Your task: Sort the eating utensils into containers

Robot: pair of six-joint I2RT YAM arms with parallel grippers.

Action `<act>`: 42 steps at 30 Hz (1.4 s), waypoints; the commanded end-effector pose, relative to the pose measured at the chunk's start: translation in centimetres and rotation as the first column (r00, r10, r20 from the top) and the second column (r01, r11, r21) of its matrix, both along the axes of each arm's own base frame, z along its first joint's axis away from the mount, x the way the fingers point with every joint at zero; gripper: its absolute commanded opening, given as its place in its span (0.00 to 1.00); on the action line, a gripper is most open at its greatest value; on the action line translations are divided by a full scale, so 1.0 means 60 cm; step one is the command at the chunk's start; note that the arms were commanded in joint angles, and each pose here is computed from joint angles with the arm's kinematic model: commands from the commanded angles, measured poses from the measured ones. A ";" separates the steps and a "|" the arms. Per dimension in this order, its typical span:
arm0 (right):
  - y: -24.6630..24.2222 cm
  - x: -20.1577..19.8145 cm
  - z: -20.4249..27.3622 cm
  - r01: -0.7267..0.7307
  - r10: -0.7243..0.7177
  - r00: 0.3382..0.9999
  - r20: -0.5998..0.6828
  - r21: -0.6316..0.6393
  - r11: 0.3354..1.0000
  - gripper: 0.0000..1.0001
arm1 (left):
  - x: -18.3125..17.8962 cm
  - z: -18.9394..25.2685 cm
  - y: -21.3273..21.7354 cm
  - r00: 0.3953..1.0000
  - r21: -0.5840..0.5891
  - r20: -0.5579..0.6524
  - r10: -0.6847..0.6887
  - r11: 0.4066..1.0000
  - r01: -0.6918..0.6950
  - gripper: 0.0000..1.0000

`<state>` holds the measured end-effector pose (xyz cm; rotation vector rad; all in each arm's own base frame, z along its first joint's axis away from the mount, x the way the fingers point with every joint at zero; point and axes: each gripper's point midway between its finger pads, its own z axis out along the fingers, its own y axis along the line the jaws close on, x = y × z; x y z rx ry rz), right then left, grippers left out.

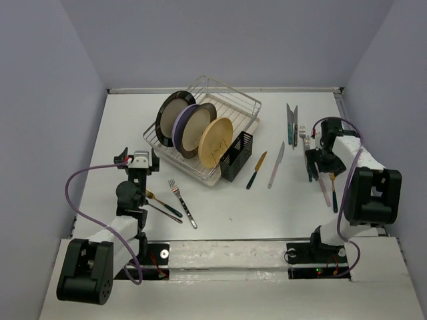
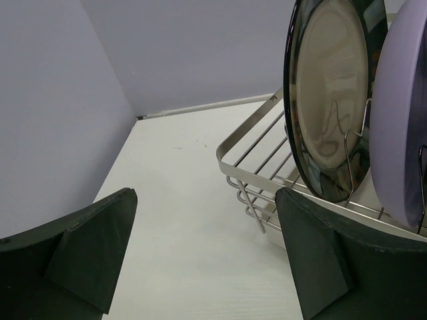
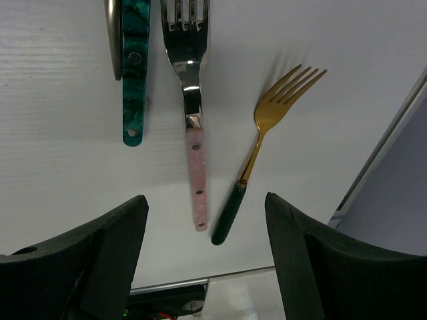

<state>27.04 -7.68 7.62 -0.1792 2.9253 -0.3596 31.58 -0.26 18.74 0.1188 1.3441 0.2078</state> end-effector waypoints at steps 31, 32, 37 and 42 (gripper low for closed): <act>-0.002 0.052 -0.082 0.012 -0.012 1.000 -0.010 -0.005 1.000 0.13 | -0.114 0.076 0.021 0.932 -0.057 0.363 0.027 0.998 -0.007 0.99; -0.001 0.056 -0.079 0.011 -0.011 1.000 0.002 -0.002 1.000 0.11 | -0.114 0.075 0.021 0.933 -0.058 0.360 0.027 0.998 -0.006 0.99; 0.010 0.084 -0.054 0.007 -0.008 0.997 0.075 0.022 1.000 0.00 | -0.113 0.075 0.021 0.933 -0.058 0.360 0.027 0.998 -0.006 0.99; 0.012 0.136 0.035 0.024 -0.033 0.959 0.282 0.036 0.999 0.00 | -0.114 0.075 0.022 0.932 -0.062 0.361 0.031 0.998 -0.009 0.99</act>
